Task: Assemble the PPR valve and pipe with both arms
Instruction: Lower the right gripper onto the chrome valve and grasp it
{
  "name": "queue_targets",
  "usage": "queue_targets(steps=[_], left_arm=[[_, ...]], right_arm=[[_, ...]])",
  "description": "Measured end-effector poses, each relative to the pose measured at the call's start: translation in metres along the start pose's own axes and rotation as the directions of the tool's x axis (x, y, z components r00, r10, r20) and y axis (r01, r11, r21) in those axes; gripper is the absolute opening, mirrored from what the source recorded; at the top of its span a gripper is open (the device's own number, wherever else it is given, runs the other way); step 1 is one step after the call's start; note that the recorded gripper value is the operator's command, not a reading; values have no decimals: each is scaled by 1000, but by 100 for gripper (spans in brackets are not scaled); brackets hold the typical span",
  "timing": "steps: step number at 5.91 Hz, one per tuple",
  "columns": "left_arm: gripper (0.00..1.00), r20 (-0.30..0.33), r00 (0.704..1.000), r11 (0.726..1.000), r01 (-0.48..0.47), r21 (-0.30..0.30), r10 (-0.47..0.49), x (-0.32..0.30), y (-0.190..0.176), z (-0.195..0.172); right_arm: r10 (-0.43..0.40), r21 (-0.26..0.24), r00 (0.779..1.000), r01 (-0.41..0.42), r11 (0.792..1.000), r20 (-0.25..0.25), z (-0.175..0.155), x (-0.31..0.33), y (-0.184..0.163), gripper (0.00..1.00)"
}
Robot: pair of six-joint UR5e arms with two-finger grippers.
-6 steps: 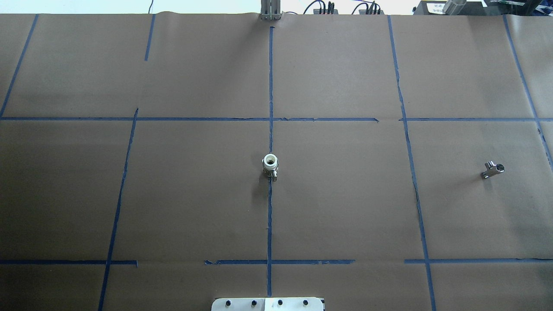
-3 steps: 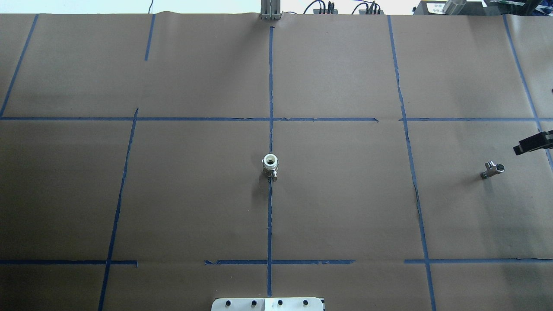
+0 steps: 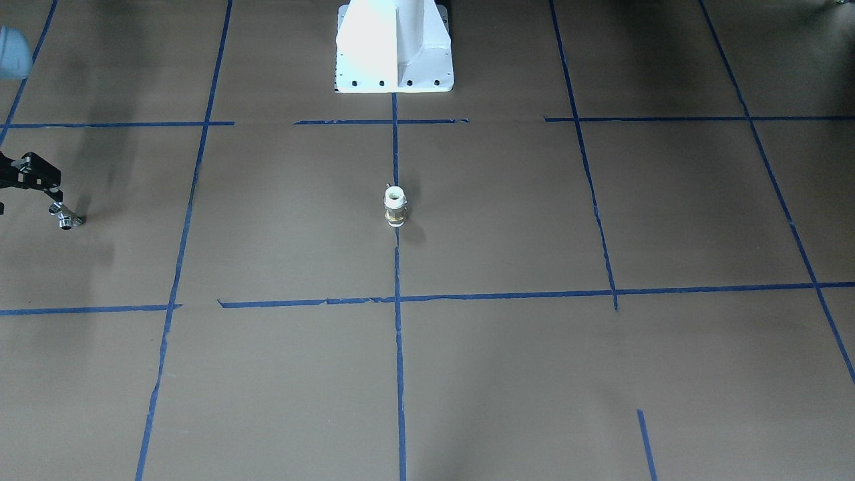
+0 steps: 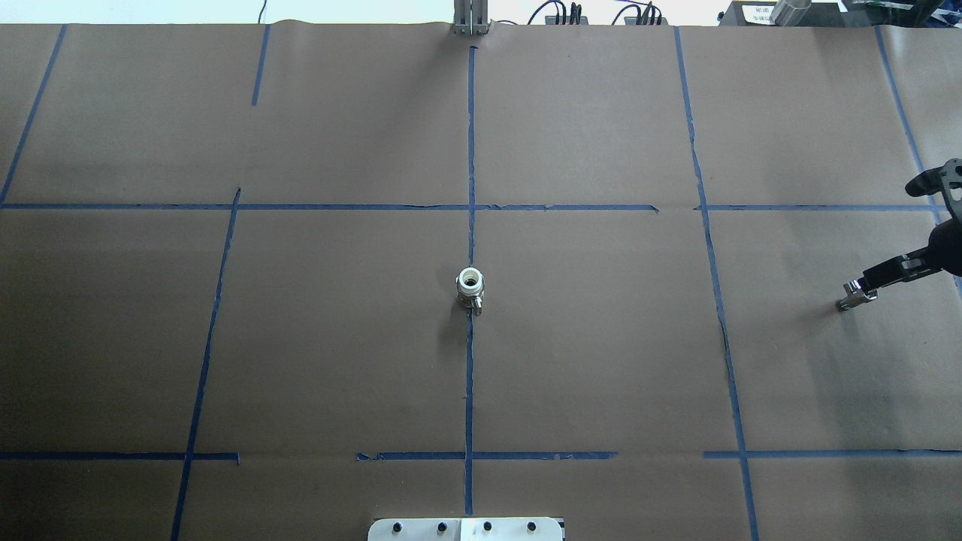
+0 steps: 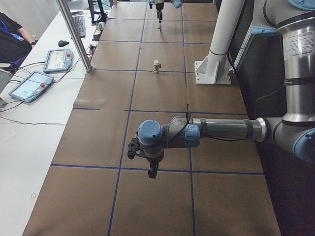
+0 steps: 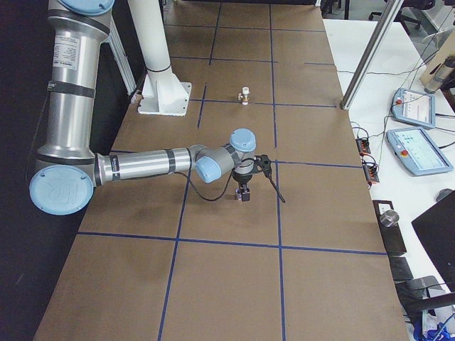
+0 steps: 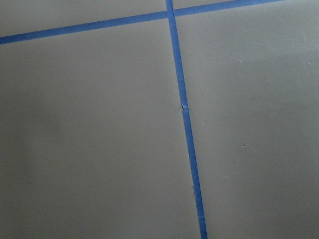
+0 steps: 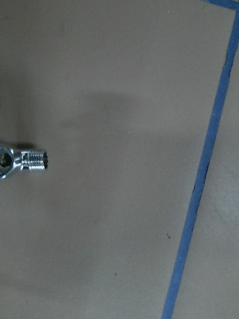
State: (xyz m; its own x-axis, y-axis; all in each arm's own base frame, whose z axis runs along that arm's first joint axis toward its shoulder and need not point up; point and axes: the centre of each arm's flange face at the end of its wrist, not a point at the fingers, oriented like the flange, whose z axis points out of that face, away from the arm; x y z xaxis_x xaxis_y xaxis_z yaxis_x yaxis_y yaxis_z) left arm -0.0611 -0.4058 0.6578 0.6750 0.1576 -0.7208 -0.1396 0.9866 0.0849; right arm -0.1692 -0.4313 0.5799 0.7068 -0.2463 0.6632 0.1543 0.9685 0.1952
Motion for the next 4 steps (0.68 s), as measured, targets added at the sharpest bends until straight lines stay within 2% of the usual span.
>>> queue_targets(steps=[2, 3, 4], left_arm=[[100, 0, 1000, 1000, 0, 0, 0, 0, 0, 0], [100, 0, 1000, 1000, 0, 1, 0, 0, 0, 0], [100, 1, 1000, 1000, 0, 1, 0, 0, -1, 0]], right_arm=[[-31, -23, 1000, 31, 999, 2, 24, -2, 6, 99], [-37, -31, 999, 37, 999, 3, 33, 0, 8, 78], [-41, -31, 999, 41, 999, 7, 36, -2, 7, 29]])
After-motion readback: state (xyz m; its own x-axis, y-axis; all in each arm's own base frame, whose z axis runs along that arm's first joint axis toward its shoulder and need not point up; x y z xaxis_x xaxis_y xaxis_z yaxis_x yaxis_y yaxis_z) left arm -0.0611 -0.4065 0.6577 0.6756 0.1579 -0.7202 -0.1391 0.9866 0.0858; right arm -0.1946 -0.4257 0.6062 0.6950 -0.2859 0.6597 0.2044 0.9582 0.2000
